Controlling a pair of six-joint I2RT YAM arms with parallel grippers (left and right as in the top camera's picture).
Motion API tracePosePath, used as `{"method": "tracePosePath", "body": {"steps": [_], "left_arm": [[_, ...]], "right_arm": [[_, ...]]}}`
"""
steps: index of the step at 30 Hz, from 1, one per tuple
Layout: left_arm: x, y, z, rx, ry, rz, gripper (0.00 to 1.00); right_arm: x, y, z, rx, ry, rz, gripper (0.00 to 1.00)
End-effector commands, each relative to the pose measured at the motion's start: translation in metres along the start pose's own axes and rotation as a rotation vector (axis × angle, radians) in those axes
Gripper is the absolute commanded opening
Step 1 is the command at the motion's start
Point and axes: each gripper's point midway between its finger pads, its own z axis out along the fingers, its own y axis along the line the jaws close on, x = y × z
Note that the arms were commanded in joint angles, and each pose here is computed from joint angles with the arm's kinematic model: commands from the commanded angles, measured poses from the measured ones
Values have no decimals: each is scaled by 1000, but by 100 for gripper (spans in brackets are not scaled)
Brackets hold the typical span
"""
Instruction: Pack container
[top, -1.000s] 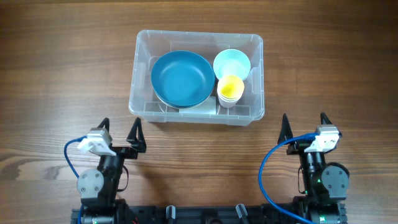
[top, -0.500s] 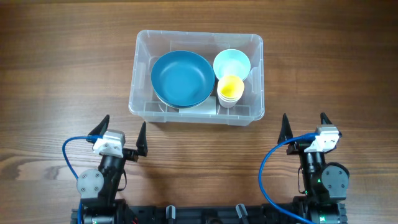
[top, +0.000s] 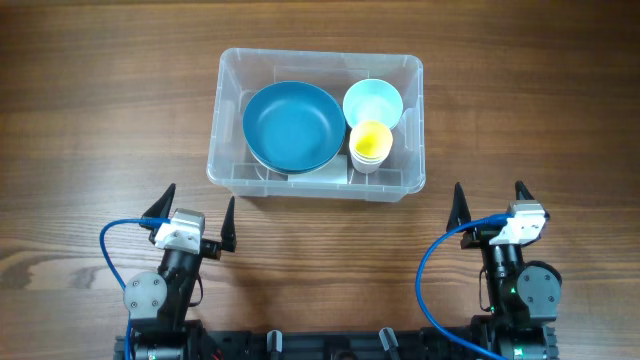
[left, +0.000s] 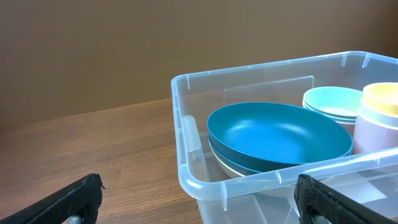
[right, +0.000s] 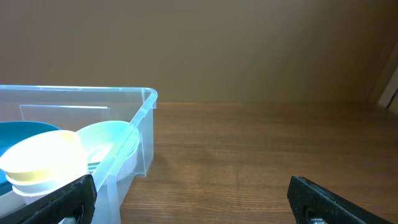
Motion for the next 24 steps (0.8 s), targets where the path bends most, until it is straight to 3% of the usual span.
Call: {"method": "tracePosePath", "body": {"steps": [1,24], "left_arm": [[1,-3,0,19,-8,21,100],[-1,-28,0,119,-17,26,100]], "right_arm": [[1,0,0,-4,-8,16,100],[1,0,0,-4,-8,16,100]]}}
